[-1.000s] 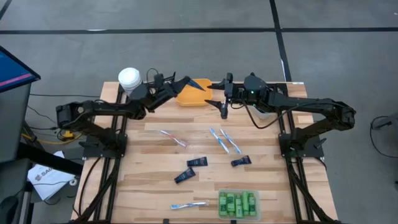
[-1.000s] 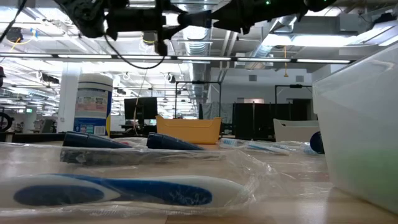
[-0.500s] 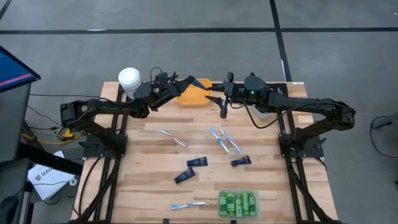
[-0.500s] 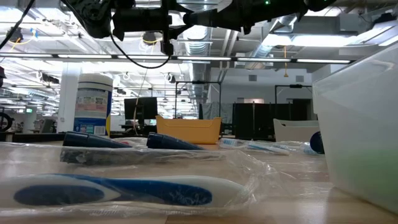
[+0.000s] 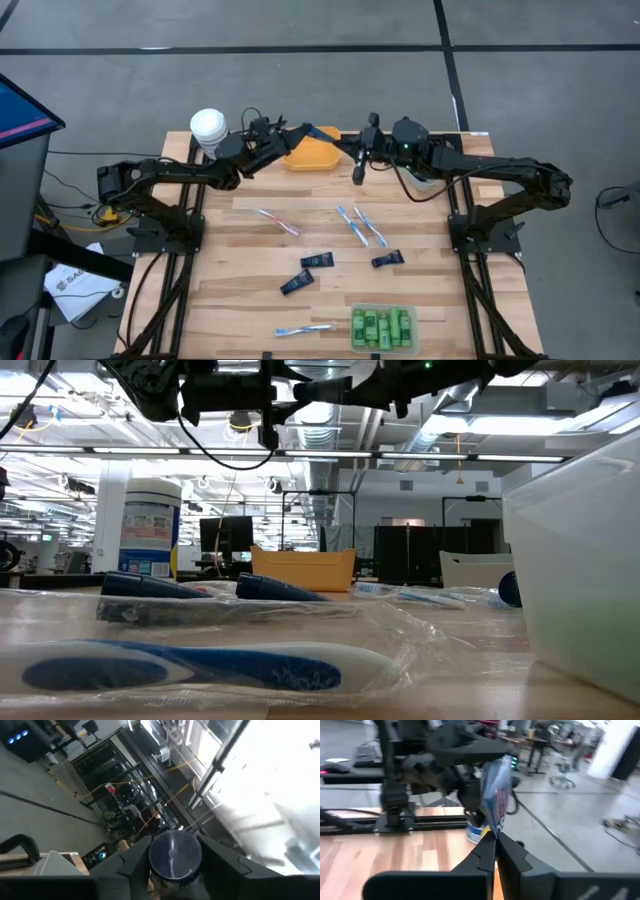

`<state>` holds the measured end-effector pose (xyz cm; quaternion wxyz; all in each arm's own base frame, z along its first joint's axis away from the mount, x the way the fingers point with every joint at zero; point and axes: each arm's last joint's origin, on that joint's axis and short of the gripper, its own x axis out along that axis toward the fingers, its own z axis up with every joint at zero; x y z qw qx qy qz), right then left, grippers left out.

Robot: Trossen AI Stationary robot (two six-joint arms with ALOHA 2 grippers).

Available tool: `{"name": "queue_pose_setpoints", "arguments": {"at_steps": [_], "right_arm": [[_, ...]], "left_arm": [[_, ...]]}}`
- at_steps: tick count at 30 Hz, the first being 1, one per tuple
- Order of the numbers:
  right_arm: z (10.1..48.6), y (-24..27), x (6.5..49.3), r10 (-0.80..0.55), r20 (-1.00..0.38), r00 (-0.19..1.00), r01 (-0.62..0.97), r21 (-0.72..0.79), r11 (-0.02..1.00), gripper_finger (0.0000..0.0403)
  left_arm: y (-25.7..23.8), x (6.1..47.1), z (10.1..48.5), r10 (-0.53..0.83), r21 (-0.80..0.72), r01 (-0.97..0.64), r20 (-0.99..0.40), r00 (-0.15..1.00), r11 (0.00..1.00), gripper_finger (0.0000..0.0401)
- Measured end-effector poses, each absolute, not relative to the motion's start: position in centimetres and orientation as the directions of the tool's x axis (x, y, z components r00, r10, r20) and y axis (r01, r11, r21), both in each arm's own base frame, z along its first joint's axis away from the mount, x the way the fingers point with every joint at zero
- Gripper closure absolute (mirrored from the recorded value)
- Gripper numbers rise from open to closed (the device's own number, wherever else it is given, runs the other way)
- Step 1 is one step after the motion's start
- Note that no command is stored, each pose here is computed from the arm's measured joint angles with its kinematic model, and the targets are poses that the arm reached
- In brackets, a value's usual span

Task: Pick & Place Travel size toiletries
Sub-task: Put the blue shaving cream into the grey bin

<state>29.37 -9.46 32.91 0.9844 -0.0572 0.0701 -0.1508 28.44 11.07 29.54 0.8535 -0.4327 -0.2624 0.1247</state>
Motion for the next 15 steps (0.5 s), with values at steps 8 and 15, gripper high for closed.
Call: {"name": "queue_pose_setpoints", "arguments": {"at_steps": [8,15], "right_arm": [[34.5,-10.7,28.8,-0.453,-0.209,0.866,0.43,-0.148,0.891,0.0402],[35.3,-11.9,27.5,-0.568,-0.333,0.753,0.541,-0.177,0.822,0.0403]], "left_arm": [[10.7,28.6,29.4,0.325,-0.716,0.008,0.327,0.887,0.698,0.0163],[11.1,28.8,28.4,0.336,-0.725,-0.073,0.225,0.914,0.685,0.0126]]}}
